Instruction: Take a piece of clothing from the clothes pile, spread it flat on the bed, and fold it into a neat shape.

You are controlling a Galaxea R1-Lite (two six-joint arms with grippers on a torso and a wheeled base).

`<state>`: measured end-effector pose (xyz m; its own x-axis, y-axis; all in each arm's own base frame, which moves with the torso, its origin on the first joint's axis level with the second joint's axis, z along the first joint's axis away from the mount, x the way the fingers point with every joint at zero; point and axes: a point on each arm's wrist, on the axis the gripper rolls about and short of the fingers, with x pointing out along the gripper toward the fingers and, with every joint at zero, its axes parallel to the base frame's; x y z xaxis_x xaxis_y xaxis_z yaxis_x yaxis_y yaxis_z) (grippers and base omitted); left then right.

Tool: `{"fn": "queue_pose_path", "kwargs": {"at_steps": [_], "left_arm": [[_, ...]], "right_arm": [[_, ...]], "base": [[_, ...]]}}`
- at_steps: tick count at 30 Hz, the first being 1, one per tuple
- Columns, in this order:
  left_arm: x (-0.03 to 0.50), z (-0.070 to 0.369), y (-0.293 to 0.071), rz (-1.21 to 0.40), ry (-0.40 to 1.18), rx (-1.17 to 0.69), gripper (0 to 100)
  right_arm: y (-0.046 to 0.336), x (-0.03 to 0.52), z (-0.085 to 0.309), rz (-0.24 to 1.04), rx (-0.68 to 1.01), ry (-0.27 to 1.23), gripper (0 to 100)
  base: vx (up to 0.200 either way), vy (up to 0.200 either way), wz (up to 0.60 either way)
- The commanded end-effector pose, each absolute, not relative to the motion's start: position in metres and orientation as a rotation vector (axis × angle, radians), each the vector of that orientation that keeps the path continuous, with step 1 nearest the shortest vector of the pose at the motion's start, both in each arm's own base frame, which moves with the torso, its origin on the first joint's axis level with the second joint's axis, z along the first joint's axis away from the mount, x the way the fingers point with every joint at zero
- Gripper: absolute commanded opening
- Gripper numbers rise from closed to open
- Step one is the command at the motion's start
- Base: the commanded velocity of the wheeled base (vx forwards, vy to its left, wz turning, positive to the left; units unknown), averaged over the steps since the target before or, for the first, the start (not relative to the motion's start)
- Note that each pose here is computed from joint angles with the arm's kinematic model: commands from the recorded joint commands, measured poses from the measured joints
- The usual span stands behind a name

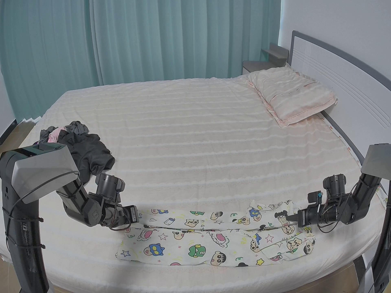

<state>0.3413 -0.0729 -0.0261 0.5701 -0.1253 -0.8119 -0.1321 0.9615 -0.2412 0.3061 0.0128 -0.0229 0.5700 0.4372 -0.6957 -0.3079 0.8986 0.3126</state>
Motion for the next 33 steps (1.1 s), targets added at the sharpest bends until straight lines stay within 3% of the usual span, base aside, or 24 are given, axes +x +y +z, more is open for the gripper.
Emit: {"fn": "queue_pose_path", "kwargs": {"at_steps": [1, 15, 25, 33], "left_arm": [[0.341, -0.036, -0.074, 0.013, 0.996, -0.287, 100], [0.331, -0.009, -0.056, 0.052, 0.960, -0.404, 100], [0.310, 0.022, -0.033, 0.049, 0.945, -0.695, 100], [0.295, 0.024, -0.033, 0.039, 0.911, -0.813, 100]], "right_arm": [[0.014, 0.301, -0.028, 0.438, 0.156, 0.886, 100], [-0.003, 0.284, -0.008, 0.362, 0.249, 0.863, 100], [0.009, 0.290, -0.010, 0.312, 0.378, 0.894, 100], [0.022, 0.305, -0.019, 0.248, 0.358, 0.899, 100]], "base": [[0.000, 0.000, 0.00], [0.000, 0.000, 0.00], [0.000, 0.000, 0.00], [0.000, 0.000, 0.00]]}}
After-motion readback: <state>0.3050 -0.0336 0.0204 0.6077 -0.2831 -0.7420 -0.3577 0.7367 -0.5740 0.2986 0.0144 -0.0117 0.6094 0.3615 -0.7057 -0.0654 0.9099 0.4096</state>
